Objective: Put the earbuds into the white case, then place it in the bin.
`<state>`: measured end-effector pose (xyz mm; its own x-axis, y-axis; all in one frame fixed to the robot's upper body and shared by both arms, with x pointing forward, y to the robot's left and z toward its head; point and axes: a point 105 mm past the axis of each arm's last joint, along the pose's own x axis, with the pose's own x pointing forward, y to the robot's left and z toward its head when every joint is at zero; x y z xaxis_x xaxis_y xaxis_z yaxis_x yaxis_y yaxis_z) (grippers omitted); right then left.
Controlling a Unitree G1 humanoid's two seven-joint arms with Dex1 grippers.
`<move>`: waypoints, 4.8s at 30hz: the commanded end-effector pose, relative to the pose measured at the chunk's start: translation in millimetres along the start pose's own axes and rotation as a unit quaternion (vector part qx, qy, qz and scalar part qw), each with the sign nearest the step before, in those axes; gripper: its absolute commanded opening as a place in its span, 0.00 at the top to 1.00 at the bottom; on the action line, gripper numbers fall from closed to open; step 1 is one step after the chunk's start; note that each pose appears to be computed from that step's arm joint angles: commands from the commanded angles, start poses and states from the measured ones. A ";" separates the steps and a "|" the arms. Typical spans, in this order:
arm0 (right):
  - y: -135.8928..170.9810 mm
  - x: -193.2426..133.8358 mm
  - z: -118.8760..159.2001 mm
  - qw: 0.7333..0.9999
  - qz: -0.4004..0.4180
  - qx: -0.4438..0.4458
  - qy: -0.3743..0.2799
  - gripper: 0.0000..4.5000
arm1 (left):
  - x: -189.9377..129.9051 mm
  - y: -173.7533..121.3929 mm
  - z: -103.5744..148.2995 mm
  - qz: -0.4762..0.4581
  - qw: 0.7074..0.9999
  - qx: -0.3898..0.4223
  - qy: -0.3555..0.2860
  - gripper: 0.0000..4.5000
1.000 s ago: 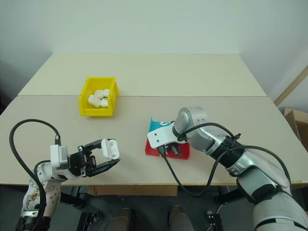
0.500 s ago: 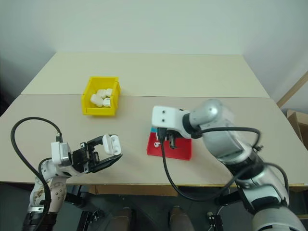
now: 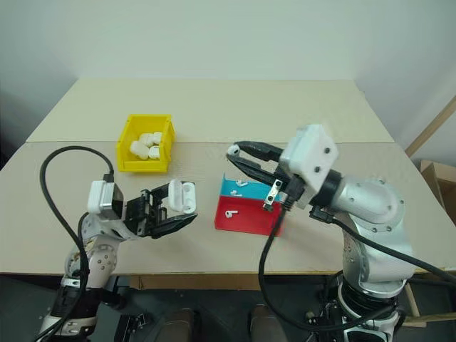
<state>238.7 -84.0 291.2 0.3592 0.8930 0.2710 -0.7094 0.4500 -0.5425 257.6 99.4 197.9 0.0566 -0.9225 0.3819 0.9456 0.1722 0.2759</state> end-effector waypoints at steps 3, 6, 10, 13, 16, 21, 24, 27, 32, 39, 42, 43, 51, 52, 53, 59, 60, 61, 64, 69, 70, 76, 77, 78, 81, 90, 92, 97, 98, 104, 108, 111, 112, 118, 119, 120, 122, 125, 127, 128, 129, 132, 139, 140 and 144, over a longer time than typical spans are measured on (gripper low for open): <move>9.5 0.8 15.8 0.996 0.046 -0.007 -0.075 0.86 | 19.8 -5.2 16.4 -0.035 0.999 0.018 -0.008 0.38; 15.2 4.5 12.3 0.993 0.074 -0.002 -0.094 0.86 | 21.8 -9.0 19.9 -0.044 0.999 0.020 -0.008 0.38; 20.2 6.9 13.1 0.986 0.105 0.005 -0.131 0.86 | 22.8 -13.4 27.1 -0.052 0.998 0.024 -0.021 0.38; 21.6 8.8 12.0 0.982 0.122 0.002 -0.143 0.86 | 24.4 -16.1 31.0 -0.054 0.998 0.026 -0.024 0.38; 23.7 10.2 10.9 0.978 0.143 -0.001 -0.150 0.86 | 24.5 -19.1 32.2 -0.059 0.998 0.028 -0.022 0.38; 28.1 9.1 8.5 0.973 0.176 -0.014 -0.150 0.86 | 25.0 -22.6 34.1 -0.065 0.997 0.028 -0.020 0.38; 27.5 9.5 8.5 0.972 0.179 -0.023 -0.154 0.86 | 25.2 -23.0 34.4 -0.067 0.997 0.029 -0.019 0.38; 28.2 10.7 7.6 0.971 0.184 -0.030 -0.153 0.86 | 26.2 -22.9 36.0 -0.070 0.997 0.029 -0.022 0.38; 30.1 12.4 3.2 0.970 0.188 -0.040 -0.148 0.86 | 32.4 -20.0 48.3 -0.076 0.996 0.032 -0.026 0.38; 31.5 16.1 2.4 0.969 0.189 -0.052 -0.153 0.86 | 36.8 -16.5 60.5 -0.078 0.996 0.029 -0.029 0.38; 30.2 16.6 3.8 0.968 0.188 -0.058 -0.155 0.86 | 36.8 -14.6 63.3 -0.079 0.996 0.027 -0.028 0.38; 29.0 17.1 5.1 0.968 0.186 -0.061 -0.157 0.86 | 36.8 -13.4 64.5 -0.079 0.996 0.027 -0.027 0.38; 20.5 24.2 5.1 0.969 0.175 -0.080 -0.157 0.86 | 37.0 -19.8 50.3 -0.085 0.996 0.016 -0.028 0.38; 20.0 25.0 4.1 0.969 0.175 -0.083 -0.155 0.86 | 36.5 -20.3 49.4 -0.086 0.996 0.016 -0.029 0.38; 19.0 25.6 3.1 0.969 0.174 -0.084 -0.154 0.86 | 35.8 -20.7 48.2 -0.086 0.996 0.016 -0.029 0.38; 19.2 25.0 1.3 0.967 0.185 -0.085 -0.150 0.86 | 31.7 -22.5 43.1 -0.084 0.996 0.018 -0.029 0.38; 19.4 24.6 1.4 0.967 0.185 -0.085 -0.151 0.86 | 31.6 -22.8 42.7 -0.084 0.996 0.019 -0.029 0.38; 20.1 24.8 0.4 0.967 0.188 -0.085 -0.148 0.86 | 30.9 -22.8 42.2 -0.084 0.996 0.019 -0.029 0.38; 23.0 24.1 -2.2 0.966 0.199 -0.086 -0.141 0.86 | 30.0 -22.9 41.2 -0.084 0.996 0.020 -0.029 0.38; 25.4 22.1 0.1 0.964 0.208 -0.083 -0.146 0.86 | 29.5 -22.2 40.7 -0.083 0.996 0.023 -0.029 0.38; 25.6 21.8 0.5 0.963 0.208 -0.083 -0.147 0.86 | 29.4 -22.1 40.6 -0.083 0.996 0.023 -0.028 0.38; 25.2 20.5 5.1 0.962 0.207 -0.084 -0.156 0.86 | 30.0 -21.6 40.4 -0.084 0.996 0.024 -0.028 0.38; 24.8 20.4 5.1 0.962 0.206 -0.085 -0.155 0.86 | 30.2 -21.5 40.4 -0.084 0.996 0.024 -0.028 0.38; 24.5 20.0 5.3 0.962 0.206 -0.085 -0.156 0.86 | 30.5 -21.4 40.4 -0.084 0.996 0.024 -0.028 0.38; 24.4 19.3 6.1 0.962 0.204 -0.086 -0.158 0.86 | 30.9 -21.3 40.4 -0.083 0.996 0.024 -0.027 0.38; 17.6 21.6 12.9 0.965 0.175 -0.098 -0.169 0.86 | 31.3 -21.2 40.1 -0.082 0.996 0.018 -0.022 0.38; 17.3 20.1 14.3 0.964 0.179 -0.096 -0.173 0.86 | 31.7 -21.3 40.2 -0.082 0.996 0.018 -0.021 0.38; 22.7 18.0 10.9 0.961 0.199 -0.095 -0.166 0.86 | 32.0 -21.0 41.0 -0.084 0.996 0.022 -0.022 0.38; 23.8 17.7 10.3 0.961 0.202 -0.094 -0.166 0.86 | 32.2 -21.1 41.1 -0.084 0.996 0.022 -0.021 0.38; 28.5 20.4 2.1 0.961 0.208 -0.091 -0.156 0.86 | 32.2 -20.9 41.9 -0.086 0.996 0.024 -0.021 0.38; 28.1 21.9 -2.4 0.963 0.208 -0.090 -0.150 0.86 | 32.5 -21.2 42.2 -0.087 0.996 0.025 -0.021 0.38; 28.8 22.2 -4.8 0.962 0.211 -0.091 -0.146 0.86 | 32.7 -20.7 42.1 -0.086 0.996 0.025 -0.021 0.38; 29.1 22.4 -5.7 0.962 0.211 -0.092 -0.144 0.86 | 32.8 -20.5 42.1 -0.086 0.996 0.025 -0.022 0.38; 31.4 23.0 -9.1 0.961 0.219 -0.095 -0.136 0.86 | 33.1 -20.2 42.2 -0.085 0.996 0.025 -0.023 0.38; 31.7 23.2 -9.7 0.962 0.219 -0.096 -0.134 0.86 | 33.1 -20.1 42.1 -0.085 0.996 0.025 -0.023 0.38; 32.0 23.3 -10.2 0.962 0.220 -0.097 -0.133 0.86 | 33.1 -20.1 42.1 -0.085 0.996 0.026 -0.023 0.38; 33.2 23.2 -10.9 0.961 0.223 -0.098 -0.131 0.86 | 33.2 -20.3 42.0 -0.085 0.996 0.026 -0.023 0.38; 33.8 23.6 -11.1 0.960 0.226 -0.100 -0.131 0.86 | 33.0 -20.2 41.9 -0.085 0.996 0.026 -0.023 0.38; 34.0 23.8 -11.0 0.960 0.228 -0.100 -0.131 0.86 | 33.0 -20.2 41.8 -0.086 0.996 0.027 -0.023 0.38; 34.1 23.9 -10.9 0.959 0.229 -0.100 -0.131 0.86 | 33.0 -20.2 41.8 -0.086 0.996 0.027 -0.022 0.38; 34.1 23.9 -10.8 0.959 0.231 -0.099 -0.130 0.86 | 33.0 -20.3 41.8 -0.086 0.996 0.027 -0.022 0.38; 34.3 24.1 -11.2 0.958 0.234 -0.101 -0.128 0.70 | 33.0 -20.4 41.8 -0.087 0.996 0.027 -0.022 0.38; 32.3 23.3 -12.7 0.959 0.230 -0.109 -0.123 0.44 | 33.3 -20.2 41.7 -0.089 0.995 0.028 -0.022 0.38; 32.0 23.0 -12.9 0.959 0.230 -0.109 -0.122 0.44 | 33.4 -20.2 41.6 -0.089 0.995 0.028 -0.022 0.38; 29.7 21.4 -12.2 0.960 0.227 -0.115 -0.121 0.44 | 33.6 -19.6 41.2 -0.088 0.996 0.028 -0.022 0.38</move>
<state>233.4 -51.6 273.9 -0.1244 0.9793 0.1597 -0.6092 0.0517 -0.7913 233.3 81.8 228.4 -0.0821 -0.9386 0.3351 0.9409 0.0379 0.3365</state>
